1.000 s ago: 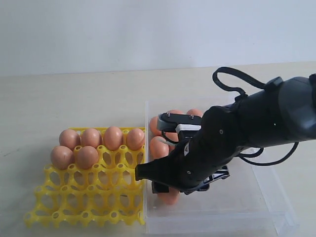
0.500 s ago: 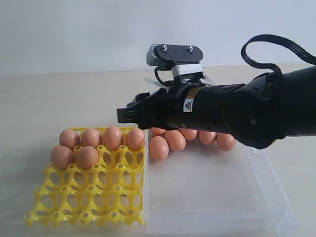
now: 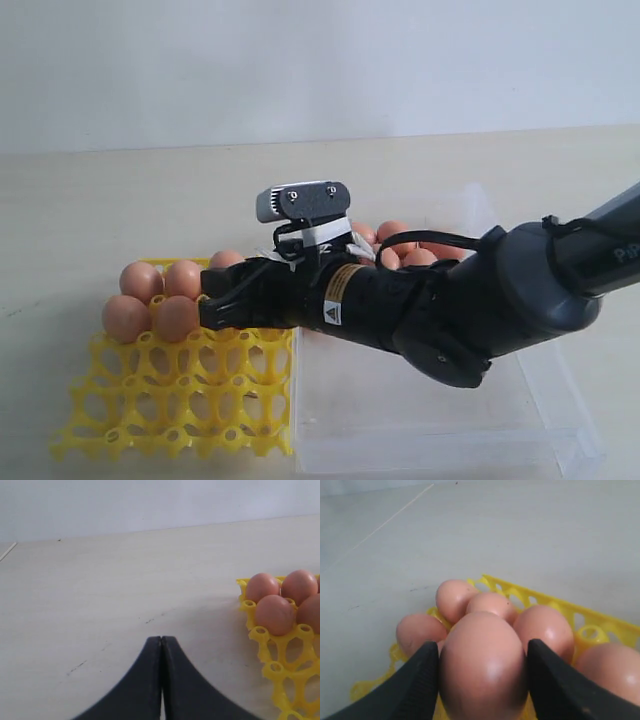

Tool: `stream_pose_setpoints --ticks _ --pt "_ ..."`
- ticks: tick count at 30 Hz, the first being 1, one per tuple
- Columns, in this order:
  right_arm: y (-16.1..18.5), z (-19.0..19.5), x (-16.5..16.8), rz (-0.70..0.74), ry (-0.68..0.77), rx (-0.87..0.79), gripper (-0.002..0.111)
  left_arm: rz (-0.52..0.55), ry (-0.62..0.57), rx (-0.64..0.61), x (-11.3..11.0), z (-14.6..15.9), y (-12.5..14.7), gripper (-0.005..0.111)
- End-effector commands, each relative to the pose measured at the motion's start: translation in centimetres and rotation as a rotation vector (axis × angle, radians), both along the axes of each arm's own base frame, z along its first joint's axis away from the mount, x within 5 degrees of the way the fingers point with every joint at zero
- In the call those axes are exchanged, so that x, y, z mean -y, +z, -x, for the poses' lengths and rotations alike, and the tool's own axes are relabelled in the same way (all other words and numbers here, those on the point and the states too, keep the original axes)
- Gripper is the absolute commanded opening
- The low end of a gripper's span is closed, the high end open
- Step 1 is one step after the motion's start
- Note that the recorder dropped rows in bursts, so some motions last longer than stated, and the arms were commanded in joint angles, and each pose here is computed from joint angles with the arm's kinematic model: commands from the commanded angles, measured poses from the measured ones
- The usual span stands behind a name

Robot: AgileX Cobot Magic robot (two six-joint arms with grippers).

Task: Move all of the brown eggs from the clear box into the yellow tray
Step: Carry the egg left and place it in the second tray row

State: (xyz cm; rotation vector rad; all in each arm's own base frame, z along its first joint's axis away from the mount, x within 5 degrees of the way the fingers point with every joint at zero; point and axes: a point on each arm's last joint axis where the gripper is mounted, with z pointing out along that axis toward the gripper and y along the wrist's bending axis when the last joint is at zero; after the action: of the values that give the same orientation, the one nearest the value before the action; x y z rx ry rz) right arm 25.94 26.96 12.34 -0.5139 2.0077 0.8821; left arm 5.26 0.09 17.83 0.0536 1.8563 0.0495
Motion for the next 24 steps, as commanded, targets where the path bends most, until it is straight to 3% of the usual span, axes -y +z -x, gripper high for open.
stream_pose_setpoints --ticks 1,9,12,19,24 --pt "-0.6 -0.1 -0.8 -0.043 0.034 -0.049 0.000 -0.006 0.002 0.001 0.0 0.0 0.1 0.000" --pt "-1.2 -0.8 -1.6 -0.027 0.037 -0.058 0.002 -0.006 0.002 0.001 0.0 0.0 0.1 0.000" --pt "-1.8 -0.8 -1.5 -0.015 0.022 -0.099 0.014 -0.006 0.002 0.001 0.0 0.0 0.1 0.000" --pt "-1.9 -0.8 -1.5 -0.032 0.011 -0.118 0.060 -0.006 0.002 0.001 0.0 0.0 0.1 0.000" --pt "-0.5 -0.8 -1.5 -0.048 0.015 -0.094 0.064 -0.006 0.002 0.001 0.0 0.0 0.1 0.000"
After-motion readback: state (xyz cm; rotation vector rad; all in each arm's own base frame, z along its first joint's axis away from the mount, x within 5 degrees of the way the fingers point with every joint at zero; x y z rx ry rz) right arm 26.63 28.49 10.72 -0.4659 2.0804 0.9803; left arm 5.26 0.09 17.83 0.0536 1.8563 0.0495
